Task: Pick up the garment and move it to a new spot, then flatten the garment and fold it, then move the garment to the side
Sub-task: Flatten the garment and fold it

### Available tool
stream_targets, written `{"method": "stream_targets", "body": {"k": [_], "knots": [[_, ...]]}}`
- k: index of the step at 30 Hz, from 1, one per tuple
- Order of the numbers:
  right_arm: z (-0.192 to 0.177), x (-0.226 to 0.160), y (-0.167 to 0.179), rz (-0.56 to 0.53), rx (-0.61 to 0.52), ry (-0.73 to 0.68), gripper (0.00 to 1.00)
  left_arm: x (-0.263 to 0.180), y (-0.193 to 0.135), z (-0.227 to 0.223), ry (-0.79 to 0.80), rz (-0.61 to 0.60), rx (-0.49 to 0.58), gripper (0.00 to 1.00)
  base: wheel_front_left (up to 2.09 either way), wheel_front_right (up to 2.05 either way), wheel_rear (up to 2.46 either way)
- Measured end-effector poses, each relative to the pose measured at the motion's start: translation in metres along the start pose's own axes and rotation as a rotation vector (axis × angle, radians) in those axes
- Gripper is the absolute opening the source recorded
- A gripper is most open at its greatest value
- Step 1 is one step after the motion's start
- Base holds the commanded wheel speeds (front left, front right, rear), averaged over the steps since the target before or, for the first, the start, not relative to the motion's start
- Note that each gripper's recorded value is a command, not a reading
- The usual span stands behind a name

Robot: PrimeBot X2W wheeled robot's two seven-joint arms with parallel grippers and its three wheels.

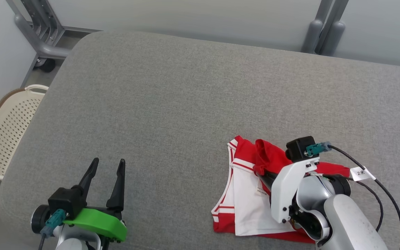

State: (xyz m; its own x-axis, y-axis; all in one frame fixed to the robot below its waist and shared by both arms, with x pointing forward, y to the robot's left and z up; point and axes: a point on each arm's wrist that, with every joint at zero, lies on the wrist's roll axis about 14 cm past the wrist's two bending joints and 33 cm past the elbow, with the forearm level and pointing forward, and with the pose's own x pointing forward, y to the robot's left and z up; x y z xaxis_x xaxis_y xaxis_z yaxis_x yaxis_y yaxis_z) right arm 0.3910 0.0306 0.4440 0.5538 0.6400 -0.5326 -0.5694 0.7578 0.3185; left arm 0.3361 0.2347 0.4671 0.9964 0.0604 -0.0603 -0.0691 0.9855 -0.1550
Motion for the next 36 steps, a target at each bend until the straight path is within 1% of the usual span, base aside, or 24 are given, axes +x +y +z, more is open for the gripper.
{"method": "stream_targets", "body": {"k": [12, 19, 20, 21, 25, 30, 33, 36], "knots": [[-0.012, 0.02, 0.009, 0.045, 0.007, 0.04, 0.0, 0.001, 0.001, 0.001, -0.004, 0.01, -0.005, 1.0, 0.0, 0.0, 0.0], [-0.013, 0.026, 0.007, 0.042, 0.014, 0.037, 0.0, 0.001, 0.0, 0.0, -0.002, 0.007, -0.007, 1.0, 0.0, 0.0, 0.0], [-0.012, 0.026, 0.007, 0.041, 0.016, 0.034, 0.49, 0.001, -0.001, 0.0, -0.001, 0.006, -0.007, 1.0, 0.0, 0.0, 0.0], [-0.01, 0.026, 0.006, 0.043, 0.025, 0.025, 1.0, 0.001, -0.001, 0.0, 0.0, 0.005, -0.007, 1.0, 0.0, 0.0, 0.0], [-0.001, 0.025, 0.008, 0.059, 0.067, -0.024, 1.0, 0.001, -0.002, 0.0, -0.001, 0.002, -0.007, 1.0, 0.0, 0.0, 0.0], [0.038, 0.015, 0.005, 0.074, 0.126, -0.178, 1.0, 0.002, -0.004, 0.001, -0.005, -0.004, -0.009, 1.0, 0.0, 0.0, 0.0], [0.061, 0.002, -0.01, 0.026, 0.115, -0.275, 1.0, 0.002, -0.005, 0.002, -0.01, -0.009, -0.01, 1.0, 0.0, 0.0, 0.0], [0.069, -0.014, -0.028, -0.051, 0.079, -0.322, 1.0, 0.002, -0.008, 0.005, -0.018, -0.02, -0.009, 1.0, 0.0, 0.0, 0.0]]}}
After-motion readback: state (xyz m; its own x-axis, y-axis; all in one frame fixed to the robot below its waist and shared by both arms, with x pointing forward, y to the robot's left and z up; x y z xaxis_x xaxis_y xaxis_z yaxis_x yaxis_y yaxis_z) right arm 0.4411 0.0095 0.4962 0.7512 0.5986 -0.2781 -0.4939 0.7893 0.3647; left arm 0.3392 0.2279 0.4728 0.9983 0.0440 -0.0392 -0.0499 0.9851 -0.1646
